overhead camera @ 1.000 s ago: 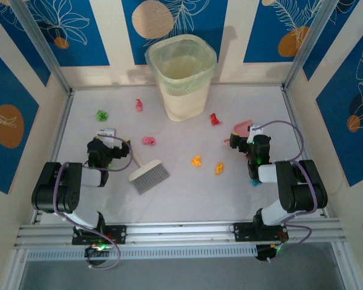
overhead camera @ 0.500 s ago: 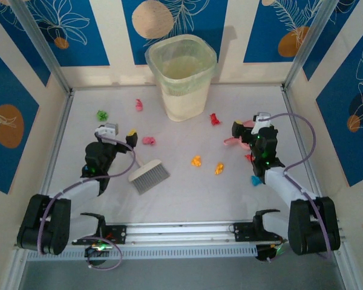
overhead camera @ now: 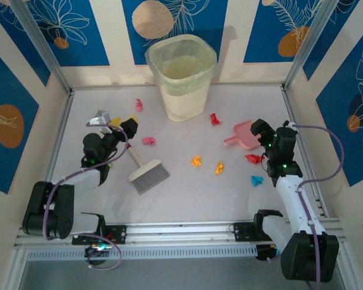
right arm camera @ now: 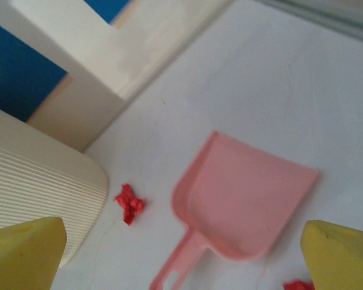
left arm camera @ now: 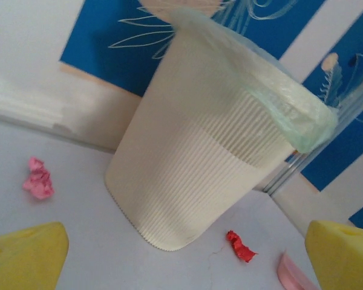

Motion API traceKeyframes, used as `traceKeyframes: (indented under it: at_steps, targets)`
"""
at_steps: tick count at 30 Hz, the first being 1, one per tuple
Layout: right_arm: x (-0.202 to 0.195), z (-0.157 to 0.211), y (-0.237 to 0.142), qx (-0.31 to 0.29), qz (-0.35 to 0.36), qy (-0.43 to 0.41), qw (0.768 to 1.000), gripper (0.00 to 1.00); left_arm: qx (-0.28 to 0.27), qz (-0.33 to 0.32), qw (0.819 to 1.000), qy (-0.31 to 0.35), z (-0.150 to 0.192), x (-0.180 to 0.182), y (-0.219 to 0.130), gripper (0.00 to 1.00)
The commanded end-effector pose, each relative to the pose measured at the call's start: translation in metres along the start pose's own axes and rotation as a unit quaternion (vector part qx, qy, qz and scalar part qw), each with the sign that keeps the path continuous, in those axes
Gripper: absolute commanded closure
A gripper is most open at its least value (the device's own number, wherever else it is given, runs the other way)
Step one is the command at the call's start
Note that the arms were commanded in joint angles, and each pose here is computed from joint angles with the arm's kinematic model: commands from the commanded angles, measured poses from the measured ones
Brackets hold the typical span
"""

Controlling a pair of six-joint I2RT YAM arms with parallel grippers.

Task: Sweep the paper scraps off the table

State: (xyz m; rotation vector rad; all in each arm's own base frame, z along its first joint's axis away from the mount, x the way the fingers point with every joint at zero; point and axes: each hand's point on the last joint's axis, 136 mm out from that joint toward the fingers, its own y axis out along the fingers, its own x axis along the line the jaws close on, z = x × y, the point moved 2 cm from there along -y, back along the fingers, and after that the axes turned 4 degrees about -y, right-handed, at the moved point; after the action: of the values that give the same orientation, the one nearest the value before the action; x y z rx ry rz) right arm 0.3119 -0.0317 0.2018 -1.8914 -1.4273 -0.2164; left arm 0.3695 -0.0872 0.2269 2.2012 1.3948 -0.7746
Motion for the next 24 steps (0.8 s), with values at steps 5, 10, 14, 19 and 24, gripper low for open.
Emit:
traceKeyframes:
  at_steps: [5, 10, 14, 19, 24]
  targets:
    - [-0.003, 0.017, 0.008, 0.072, 0.027, 0.051, 0.996, 0.01, -0.051, 0.036, 0.994, -0.084, -0.025, 0.006, 0.001, 0.00]
    - [0.021, 0.027, 0.008, 0.091, 0.017, 0.008, 0.996, 0.01, -0.018, -0.032, 0.996, -0.077, -0.013, 0.020, 0.004, 0.00]
    - [0.047, 0.044, 0.009, 0.127, 0.028, -0.055, 0.990, 0.01, 0.025, -0.057, 0.997, -0.041, 0.002, 0.004, 0.011, 0.00]
    - [0.084, 0.070, 0.001, 0.185, 0.001, -0.115, 0.976, 0.01, 0.076, -0.084, 0.994, 0.001, 0.031, -0.020, 0.013, 0.00]
    - [0.101, 0.100, -0.011, 0.266, -0.004, -0.164, 0.950, 0.01, 0.144, -0.137, 0.979, 0.052, 0.064, -0.040, 0.003, 0.01]
